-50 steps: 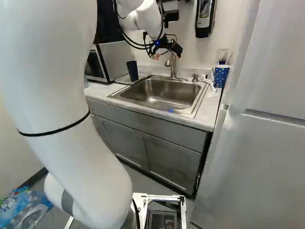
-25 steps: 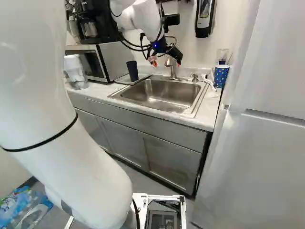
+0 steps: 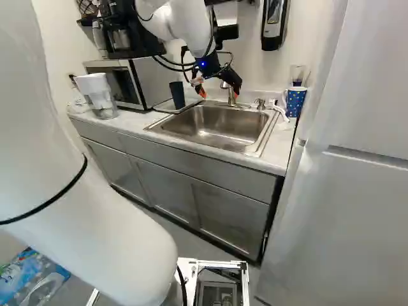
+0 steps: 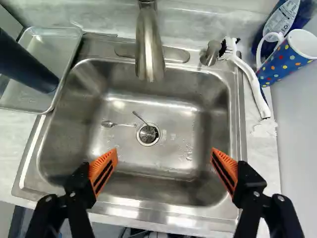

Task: Rinse the cup and place it in the tray

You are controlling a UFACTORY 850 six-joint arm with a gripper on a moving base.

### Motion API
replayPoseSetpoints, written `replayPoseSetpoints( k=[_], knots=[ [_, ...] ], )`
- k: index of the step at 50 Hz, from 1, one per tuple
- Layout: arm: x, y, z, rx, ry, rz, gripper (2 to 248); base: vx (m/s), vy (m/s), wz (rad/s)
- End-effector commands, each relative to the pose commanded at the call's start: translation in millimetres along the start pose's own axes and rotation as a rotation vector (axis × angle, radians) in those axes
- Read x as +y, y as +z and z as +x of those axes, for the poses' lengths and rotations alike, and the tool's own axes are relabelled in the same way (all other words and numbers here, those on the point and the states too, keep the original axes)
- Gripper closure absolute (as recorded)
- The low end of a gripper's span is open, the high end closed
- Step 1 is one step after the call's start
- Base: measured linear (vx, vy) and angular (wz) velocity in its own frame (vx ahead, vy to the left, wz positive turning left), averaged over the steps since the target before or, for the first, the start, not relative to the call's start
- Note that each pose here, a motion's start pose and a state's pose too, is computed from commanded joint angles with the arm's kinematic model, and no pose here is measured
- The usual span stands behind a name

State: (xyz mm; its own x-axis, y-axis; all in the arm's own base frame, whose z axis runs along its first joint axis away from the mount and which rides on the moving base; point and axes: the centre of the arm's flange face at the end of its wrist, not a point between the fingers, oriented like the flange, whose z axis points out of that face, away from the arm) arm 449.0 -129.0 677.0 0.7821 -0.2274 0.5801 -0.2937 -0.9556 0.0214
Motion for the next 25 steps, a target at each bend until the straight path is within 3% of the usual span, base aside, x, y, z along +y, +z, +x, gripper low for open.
replayPoseSetpoints(
  k=[25],
  knots=[
    [0.1, -1.7, -2.5, 0.000, 0.000, 0.000, 3, 0.000, 0.000, 0.000]
  ],
)
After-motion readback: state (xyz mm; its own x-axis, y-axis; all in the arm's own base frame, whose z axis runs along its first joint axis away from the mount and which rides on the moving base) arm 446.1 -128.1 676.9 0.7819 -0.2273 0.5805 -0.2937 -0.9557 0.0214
